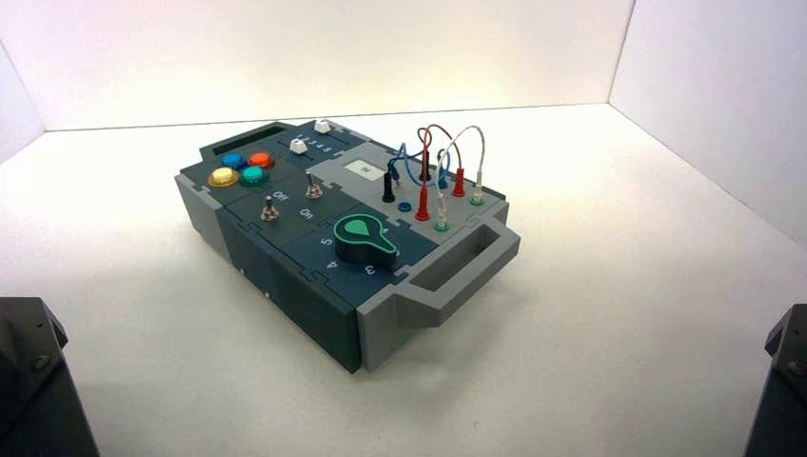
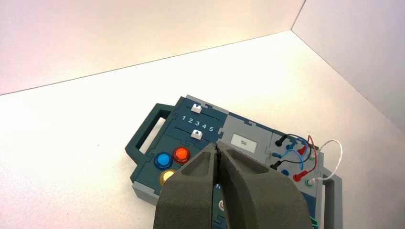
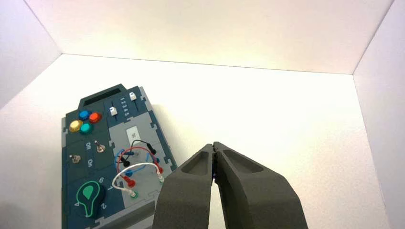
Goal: Move the top slider to position 1.
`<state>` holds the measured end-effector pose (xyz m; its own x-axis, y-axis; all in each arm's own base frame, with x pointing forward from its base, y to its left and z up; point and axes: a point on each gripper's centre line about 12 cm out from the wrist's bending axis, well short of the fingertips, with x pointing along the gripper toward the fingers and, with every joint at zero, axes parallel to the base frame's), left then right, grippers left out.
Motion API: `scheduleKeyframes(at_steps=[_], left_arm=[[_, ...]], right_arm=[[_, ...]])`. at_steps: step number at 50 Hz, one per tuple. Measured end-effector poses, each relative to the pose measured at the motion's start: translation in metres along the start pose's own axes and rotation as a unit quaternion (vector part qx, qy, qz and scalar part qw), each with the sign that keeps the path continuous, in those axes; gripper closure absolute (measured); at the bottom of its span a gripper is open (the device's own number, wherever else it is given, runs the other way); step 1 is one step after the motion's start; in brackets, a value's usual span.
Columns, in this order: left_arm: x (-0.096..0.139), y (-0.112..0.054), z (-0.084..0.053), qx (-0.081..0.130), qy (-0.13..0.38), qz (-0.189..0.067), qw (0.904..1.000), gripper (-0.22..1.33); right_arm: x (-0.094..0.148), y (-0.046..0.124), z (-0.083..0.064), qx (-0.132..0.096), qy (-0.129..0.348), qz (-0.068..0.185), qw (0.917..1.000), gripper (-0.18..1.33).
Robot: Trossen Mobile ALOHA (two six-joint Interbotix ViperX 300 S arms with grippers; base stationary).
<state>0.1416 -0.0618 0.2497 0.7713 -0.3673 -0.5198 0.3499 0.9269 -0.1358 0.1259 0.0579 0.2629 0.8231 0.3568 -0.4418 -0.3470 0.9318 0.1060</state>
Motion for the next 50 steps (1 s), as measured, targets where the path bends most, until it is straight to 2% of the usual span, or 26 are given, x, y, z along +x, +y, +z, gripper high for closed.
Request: scheduleKeyframes(at_steps=[23,36,38,44,50], left_arm=[[0.002,0.000,0.000,0.000,0.003,0.001,1.0000,1.28],[0.030,0.002,-0.004,0.001,0.072,0.006,0.9974,1.28],[0.034,0.001,-0.001,0.005,0.079,0.005,0.9968,1.28],[0.053,-0.007,0.018,0.022,0.104,-0.007,0.9943,1.27],[0.075,-0.013,0.030,0.036,0.133,-0.016,0.9904,1.28]], right_arm=[[0.000,0.000,0.000,0.002,0.000,0.001,1.0000,1.29],[0.002,0.000,-0.001,0.002,0.006,0.000,1.0000,1.29],[0.003,0.001,-0.001,0.003,0.007,0.001,1.0000,1.29],[0.004,0.000,-0.002,0.003,0.011,0.000,0.9999,1.29],[0.007,0.000,-0.003,0.002,0.018,-0.001,0.9998,1.29]])
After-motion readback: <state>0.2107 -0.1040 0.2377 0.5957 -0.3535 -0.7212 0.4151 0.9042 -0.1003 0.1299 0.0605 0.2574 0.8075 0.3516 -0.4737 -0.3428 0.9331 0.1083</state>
